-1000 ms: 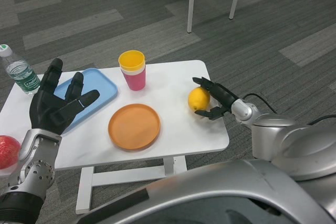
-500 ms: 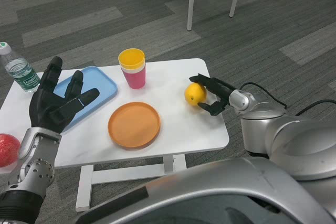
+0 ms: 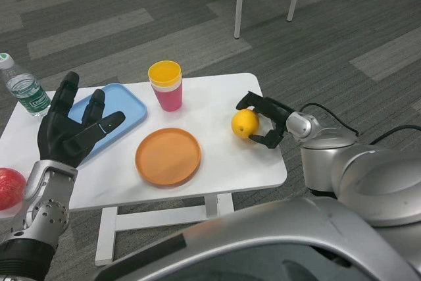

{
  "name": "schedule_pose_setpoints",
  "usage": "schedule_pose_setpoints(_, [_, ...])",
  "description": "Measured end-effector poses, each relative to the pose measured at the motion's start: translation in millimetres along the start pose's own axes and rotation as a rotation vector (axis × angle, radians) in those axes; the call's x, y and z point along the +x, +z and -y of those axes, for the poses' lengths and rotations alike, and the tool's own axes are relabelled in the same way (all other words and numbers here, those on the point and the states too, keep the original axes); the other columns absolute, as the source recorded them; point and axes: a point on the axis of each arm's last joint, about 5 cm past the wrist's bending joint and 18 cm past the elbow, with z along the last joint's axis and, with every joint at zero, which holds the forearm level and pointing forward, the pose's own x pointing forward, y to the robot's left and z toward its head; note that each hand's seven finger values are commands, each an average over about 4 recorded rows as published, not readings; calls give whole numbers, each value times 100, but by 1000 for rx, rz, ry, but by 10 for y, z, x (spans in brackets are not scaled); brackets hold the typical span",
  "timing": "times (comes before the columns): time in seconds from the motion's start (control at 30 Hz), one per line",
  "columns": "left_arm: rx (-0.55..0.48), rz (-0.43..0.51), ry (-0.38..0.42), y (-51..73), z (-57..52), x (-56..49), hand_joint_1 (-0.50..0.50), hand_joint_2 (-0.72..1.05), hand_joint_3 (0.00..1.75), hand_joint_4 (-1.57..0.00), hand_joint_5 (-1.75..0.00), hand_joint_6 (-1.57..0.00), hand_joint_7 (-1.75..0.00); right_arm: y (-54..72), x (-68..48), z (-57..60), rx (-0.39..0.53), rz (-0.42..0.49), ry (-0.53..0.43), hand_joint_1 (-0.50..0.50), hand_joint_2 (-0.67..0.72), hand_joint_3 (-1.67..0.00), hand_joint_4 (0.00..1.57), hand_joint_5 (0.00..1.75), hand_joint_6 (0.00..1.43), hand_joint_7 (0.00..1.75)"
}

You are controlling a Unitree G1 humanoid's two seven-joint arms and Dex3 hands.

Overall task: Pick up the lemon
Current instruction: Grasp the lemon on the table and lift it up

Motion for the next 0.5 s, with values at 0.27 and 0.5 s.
schedule_pose_setpoints(0.27, [1,5,-1,-2,2,0,50,96,9,0,0,0,-7,-26,-27,-87,138,20,-62,-46,-35,-159,0,87,21,133])
schedule_pose_setpoints(0.5, [-1,5,0,-8,3,0,50,96,9,0,0,0,-7,0,-18,-156,221,66,-88,-46,-35,-159,0,87,25,133])
